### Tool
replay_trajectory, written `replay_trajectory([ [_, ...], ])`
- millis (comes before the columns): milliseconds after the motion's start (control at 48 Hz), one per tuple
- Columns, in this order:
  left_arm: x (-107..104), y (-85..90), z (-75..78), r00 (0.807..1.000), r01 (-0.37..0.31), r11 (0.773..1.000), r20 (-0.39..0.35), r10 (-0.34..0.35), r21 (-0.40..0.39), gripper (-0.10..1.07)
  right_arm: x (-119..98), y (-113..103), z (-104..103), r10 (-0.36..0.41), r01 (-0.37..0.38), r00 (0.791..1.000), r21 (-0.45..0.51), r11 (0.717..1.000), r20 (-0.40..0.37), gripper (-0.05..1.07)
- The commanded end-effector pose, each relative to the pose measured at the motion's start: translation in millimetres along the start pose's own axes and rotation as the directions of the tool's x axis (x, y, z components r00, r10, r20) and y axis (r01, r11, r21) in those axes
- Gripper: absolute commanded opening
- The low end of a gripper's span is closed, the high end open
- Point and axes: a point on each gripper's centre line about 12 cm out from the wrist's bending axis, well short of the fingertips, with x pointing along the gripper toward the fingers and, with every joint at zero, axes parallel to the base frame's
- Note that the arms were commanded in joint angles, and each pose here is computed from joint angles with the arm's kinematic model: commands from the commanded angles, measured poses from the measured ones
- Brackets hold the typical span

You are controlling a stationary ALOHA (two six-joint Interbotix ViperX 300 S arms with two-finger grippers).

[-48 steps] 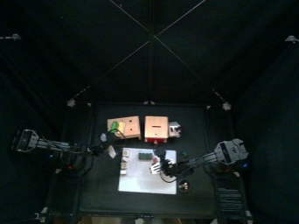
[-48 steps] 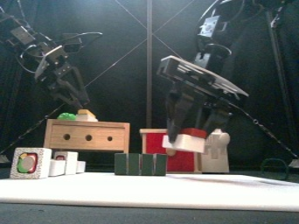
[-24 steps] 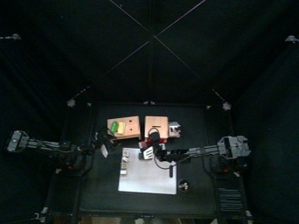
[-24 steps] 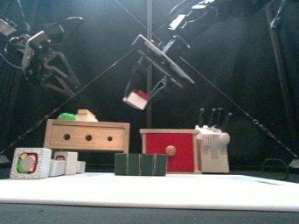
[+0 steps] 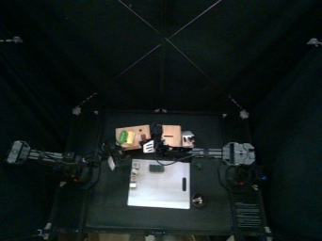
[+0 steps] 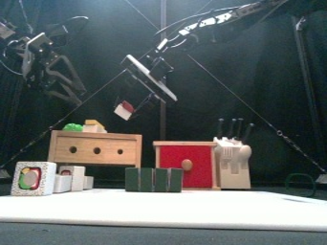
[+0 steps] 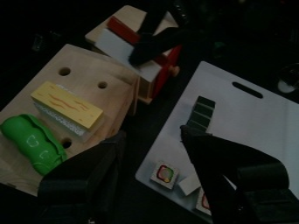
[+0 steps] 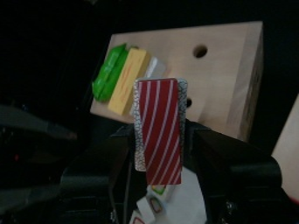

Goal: Place salmon sushi onto bench

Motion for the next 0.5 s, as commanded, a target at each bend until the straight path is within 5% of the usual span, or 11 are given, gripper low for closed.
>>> replay_trajectory([
  [0,-0.5,-1.2,4.7,1.0,0.005,1.0,0.013,-0.005,0.003,0.89,-2.0,7.6,27.0,0.023,-0.024,0.998,0.03,0.999,0.05,0.66],
  [479,0.8,2.8,-1.6,1.0,-0.01,1.0,-0.003,0.01,0.003,0.89,22.9,13.3,29.9,0.005,-0.007,0.997,0.027,1.0,0.076,0.74],
])
